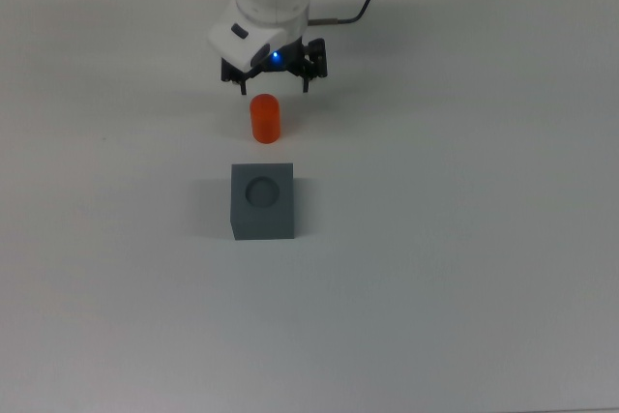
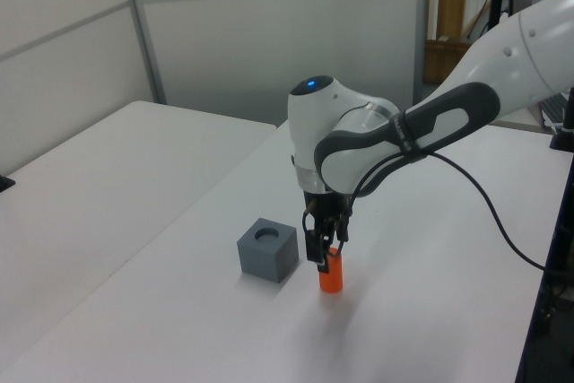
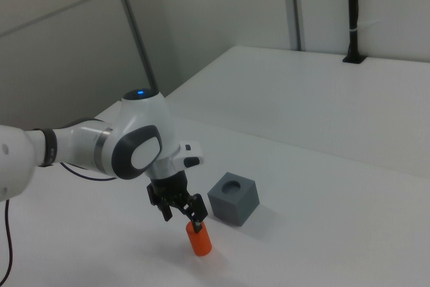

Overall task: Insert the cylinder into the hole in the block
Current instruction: 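Close the gripper on the orange cylinder and lift it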

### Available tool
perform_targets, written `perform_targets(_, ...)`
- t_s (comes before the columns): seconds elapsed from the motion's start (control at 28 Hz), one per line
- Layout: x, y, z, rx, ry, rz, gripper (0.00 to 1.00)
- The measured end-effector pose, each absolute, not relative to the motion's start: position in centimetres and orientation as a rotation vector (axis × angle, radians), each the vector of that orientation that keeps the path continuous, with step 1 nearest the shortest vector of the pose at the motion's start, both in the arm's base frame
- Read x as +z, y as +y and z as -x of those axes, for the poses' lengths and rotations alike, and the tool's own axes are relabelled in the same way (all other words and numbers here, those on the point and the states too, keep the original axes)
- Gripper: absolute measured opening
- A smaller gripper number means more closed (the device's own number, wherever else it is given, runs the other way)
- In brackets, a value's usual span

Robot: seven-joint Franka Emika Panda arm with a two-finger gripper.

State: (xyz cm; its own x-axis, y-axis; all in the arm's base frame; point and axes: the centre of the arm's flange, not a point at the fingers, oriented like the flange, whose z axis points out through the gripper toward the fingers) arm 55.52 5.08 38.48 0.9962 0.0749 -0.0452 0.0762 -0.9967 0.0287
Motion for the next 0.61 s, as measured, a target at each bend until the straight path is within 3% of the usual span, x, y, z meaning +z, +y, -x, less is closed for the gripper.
perform_targets(0.32, 36.1, 5.2, -56.2, -0.074, 0.120, -3.110, 0.89)
perform_targets(0.61, 35.6, 4.9, -56.4, -0.071, 0.114, -3.110, 0.58)
